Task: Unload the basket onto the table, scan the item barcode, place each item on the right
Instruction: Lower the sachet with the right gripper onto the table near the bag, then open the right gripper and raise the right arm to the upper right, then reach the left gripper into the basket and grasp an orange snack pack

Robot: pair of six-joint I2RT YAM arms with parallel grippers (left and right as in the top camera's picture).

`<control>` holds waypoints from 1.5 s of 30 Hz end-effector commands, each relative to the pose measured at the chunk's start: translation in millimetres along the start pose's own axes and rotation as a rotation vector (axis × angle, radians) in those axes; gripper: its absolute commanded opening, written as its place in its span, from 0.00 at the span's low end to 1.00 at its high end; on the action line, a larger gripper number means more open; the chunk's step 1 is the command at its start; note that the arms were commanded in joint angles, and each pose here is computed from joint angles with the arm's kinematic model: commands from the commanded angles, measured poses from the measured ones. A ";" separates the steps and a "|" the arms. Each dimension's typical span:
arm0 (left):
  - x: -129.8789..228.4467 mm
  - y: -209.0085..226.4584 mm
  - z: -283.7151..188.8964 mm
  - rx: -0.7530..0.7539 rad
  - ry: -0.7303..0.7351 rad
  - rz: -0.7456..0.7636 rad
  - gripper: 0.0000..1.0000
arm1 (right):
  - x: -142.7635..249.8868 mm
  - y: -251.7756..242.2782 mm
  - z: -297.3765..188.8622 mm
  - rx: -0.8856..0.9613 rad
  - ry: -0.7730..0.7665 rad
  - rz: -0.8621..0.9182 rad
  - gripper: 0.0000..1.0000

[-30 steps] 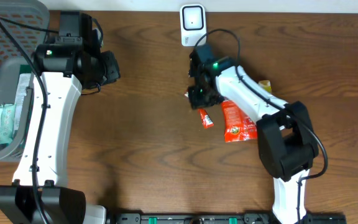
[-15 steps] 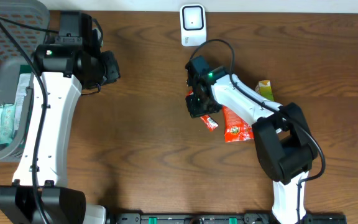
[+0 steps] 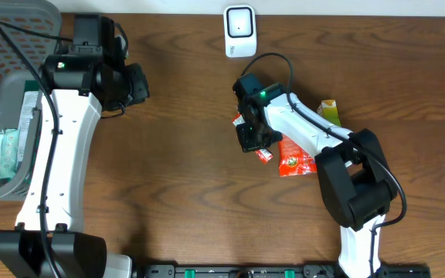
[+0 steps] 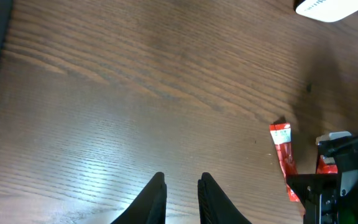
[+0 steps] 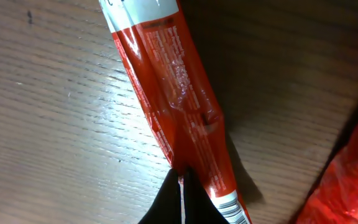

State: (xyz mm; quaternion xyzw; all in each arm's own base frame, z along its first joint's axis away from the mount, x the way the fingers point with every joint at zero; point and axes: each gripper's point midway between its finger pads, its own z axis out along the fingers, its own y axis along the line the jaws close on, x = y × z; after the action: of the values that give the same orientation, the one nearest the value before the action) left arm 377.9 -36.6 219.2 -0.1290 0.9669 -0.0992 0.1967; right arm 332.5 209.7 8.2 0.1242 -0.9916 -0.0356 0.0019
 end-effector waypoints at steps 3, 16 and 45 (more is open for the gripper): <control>1.6 3.2 2.9 -0.014 0.011 -0.006 0.20 | 1.9 -15.9 1.8 0.079 -0.030 0.044 0.01; 1.6 3.2 2.9 -0.014 0.011 -0.006 0.24 | -54.4 -27.0 -105.2 -0.191 -0.256 0.073 0.24; -91.2 13.6 -96.9 0.055 -0.372 -0.160 0.52 | -37.3 -219.2 -139.3 0.021 -0.339 0.448 0.99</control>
State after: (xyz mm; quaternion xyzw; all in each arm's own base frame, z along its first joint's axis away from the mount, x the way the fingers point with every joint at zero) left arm 408.8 -21.7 272.1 -0.1541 0.9389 -0.1134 0.2862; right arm 424.7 -0.9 133.5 -0.1080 -0.9801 -0.0486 -0.1593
